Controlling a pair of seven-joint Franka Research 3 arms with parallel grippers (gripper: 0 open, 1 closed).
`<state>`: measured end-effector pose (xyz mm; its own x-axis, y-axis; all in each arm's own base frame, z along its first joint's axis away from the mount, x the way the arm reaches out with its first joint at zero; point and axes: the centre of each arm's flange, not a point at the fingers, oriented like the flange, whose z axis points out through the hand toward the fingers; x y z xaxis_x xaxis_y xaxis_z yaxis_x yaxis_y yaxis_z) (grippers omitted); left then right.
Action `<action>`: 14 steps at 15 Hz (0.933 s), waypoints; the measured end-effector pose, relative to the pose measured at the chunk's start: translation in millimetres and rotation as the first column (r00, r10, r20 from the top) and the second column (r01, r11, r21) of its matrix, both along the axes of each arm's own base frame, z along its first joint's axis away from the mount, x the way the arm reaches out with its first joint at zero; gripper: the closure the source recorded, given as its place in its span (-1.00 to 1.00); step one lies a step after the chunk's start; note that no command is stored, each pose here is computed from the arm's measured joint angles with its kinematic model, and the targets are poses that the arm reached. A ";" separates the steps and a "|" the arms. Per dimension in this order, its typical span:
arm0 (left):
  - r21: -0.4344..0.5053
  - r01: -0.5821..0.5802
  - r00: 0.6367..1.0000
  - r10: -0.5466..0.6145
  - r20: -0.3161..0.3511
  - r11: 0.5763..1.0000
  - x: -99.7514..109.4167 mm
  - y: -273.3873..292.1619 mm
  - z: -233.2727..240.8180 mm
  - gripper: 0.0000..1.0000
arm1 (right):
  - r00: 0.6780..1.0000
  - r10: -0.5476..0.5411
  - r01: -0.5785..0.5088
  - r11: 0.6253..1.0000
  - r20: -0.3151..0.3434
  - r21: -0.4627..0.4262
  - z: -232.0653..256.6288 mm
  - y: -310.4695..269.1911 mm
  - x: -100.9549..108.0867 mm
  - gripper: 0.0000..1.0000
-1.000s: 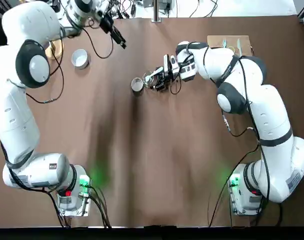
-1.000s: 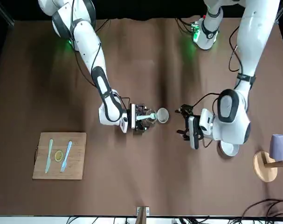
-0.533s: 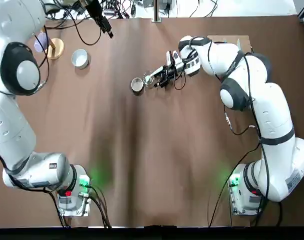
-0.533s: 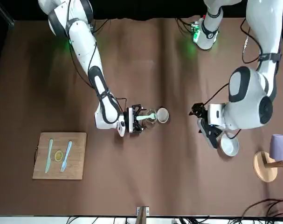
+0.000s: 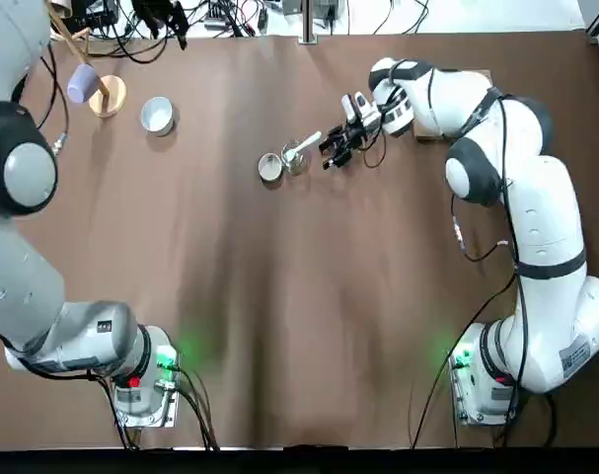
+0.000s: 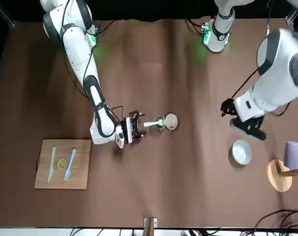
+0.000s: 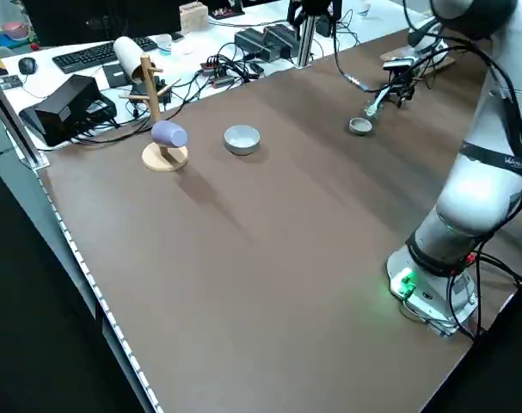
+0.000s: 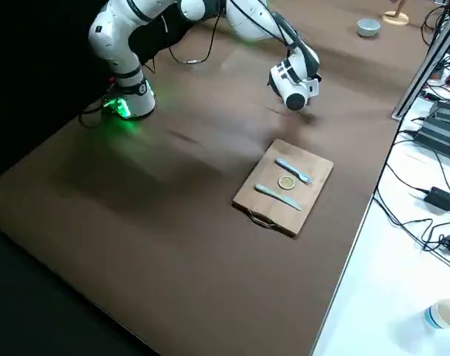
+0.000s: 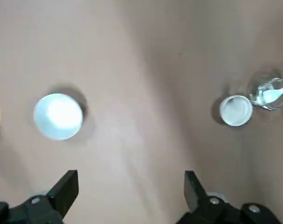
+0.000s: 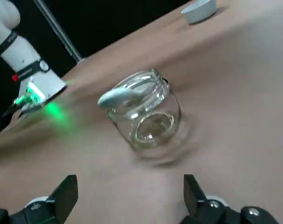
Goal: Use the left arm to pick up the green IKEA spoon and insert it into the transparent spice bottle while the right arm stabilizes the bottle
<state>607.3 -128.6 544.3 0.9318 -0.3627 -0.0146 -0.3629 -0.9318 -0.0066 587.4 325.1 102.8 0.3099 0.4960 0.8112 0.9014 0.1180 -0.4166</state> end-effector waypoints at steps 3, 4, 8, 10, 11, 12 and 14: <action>0.023 -0.015 0.998 0.014 0.061 1.000 -15.8 7.4 40.4 -1.00 | 0.998 0.024 -0.028 0.997 -0.054 -0.076 40.9 -35.9 22.5 -1.00; 0.026 -0.022 0.997 0.020 0.069 0.999 -20.0 10.6 48.6 -1.00 | 0.995 0.023 -0.035 0.992 -0.093 -0.123 55.7 -48.1 29.7 -1.00; 0.035 -0.027 0.997 0.024 0.071 0.999 -30.1 12.8 66.0 -1.00 | 0.974 -0.021 -0.047 0.955 -0.226 -0.292 116.7 -92.5 62.8 -1.00; 0.033 -0.029 0.996 0.026 0.080 0.999 -29.9 13.9 71.1 -1.00 | 0.966 -0.062 -0.030 0.938 -0.251 -0.345 146.5 -118.4 80.1 -1.00; 0.034 -0.033 0.996 0.030 0.080 0.999 -29.5 16.1 71.3 -1.00 | 0.965 -0.089 -0.010 0.928 -0.247 -0.371 157.6 -132.9 88.0 -1.00; 0.037 -0.037 0.997 0.034 0.075 0.999 -28.7 18.7 69.5 -1.00 | 0.965 -0.117 0.016 0.918 -0.233 -0.396 167.0 -148.9 95.4 -1.00; 0.040 -0.043 0.998 0.042 0.048 0.998 -22.6 23.6 56.3 -1.00 | 0.965 -0.180 0.078 0.892 -0.190 -0.445 187.5 -180.9 110.1 -1.00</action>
